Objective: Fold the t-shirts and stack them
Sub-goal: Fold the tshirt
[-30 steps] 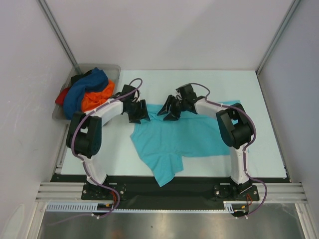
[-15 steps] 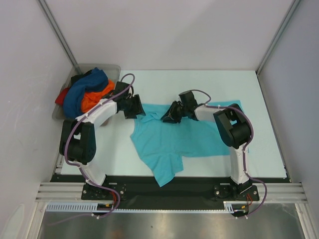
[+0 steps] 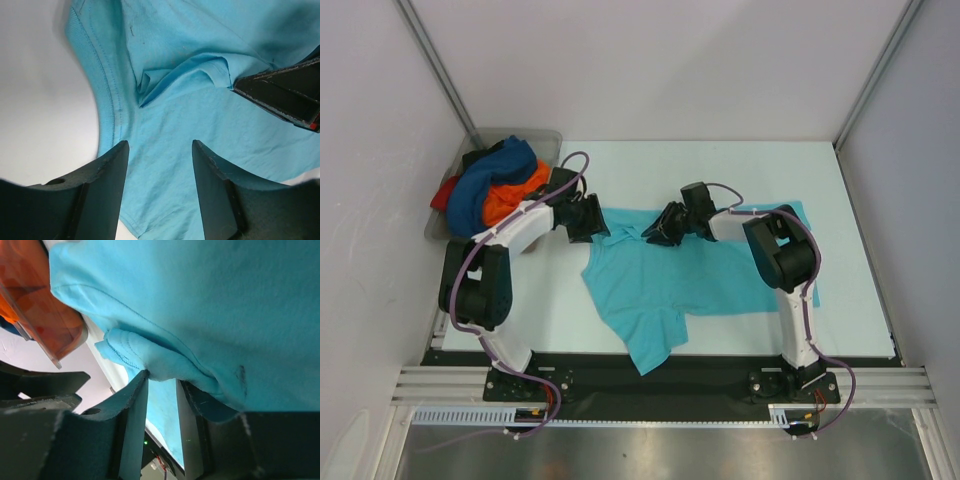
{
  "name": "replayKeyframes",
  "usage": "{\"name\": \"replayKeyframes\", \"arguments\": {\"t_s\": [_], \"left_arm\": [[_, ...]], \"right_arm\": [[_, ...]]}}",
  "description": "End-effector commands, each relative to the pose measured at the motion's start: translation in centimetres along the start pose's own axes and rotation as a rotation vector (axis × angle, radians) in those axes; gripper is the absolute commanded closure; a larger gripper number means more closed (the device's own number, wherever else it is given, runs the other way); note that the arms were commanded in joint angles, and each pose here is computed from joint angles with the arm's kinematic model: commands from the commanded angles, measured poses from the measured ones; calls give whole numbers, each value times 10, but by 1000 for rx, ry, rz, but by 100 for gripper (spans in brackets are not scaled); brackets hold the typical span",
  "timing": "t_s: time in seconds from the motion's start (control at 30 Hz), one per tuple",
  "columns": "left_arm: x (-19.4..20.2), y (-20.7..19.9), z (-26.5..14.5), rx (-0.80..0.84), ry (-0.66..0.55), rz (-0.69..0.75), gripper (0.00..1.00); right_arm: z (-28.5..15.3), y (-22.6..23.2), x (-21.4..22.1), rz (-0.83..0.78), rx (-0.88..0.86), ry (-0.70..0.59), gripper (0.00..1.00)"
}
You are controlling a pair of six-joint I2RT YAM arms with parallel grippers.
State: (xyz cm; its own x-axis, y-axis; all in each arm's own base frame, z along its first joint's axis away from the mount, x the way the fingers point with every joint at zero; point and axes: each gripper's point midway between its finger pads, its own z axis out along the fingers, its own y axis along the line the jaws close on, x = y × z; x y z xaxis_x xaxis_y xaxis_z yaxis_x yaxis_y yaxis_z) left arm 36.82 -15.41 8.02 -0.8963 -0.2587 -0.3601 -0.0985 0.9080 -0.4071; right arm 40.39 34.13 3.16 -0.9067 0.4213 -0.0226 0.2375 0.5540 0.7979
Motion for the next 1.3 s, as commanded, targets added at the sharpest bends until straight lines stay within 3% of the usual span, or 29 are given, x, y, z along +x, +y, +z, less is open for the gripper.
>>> {"name": "replayKeyframes", "arguments": {"t_s": [0.0, 0.37, 0.53, 0.63, 0.73, 0.87, 1.27], "left_arm": [[-13, -2, -10, 8, -51, -13, 41], [-18, 3, -3, 2, -51, -30, 39], [-13, 5, 5, 8, -22, -32, 31], [-7, 0, 9, 47, 1, -35, 27], [-7, -1, 11, 55, 6, -48, 27], [-8, -4, 10, 66, 9, -51, 27], [2, 1, 9, 59, 23, -58, 27]], "right_arm": [[4, 12, -12, 27, -27, -28, 67], [-9, 25, -7, -1, 4, 10, 100], [-28, 30, -7, -66, 51, 37, 100], [-32, 23, 3, -77, 80, 116, 95], [-34, 20, 4, -97, 79, 114, 95], [-30, 19, 4, -87, 58, 139, 85], [-21, 11, 3, -76, 49, 153, 75]]}}
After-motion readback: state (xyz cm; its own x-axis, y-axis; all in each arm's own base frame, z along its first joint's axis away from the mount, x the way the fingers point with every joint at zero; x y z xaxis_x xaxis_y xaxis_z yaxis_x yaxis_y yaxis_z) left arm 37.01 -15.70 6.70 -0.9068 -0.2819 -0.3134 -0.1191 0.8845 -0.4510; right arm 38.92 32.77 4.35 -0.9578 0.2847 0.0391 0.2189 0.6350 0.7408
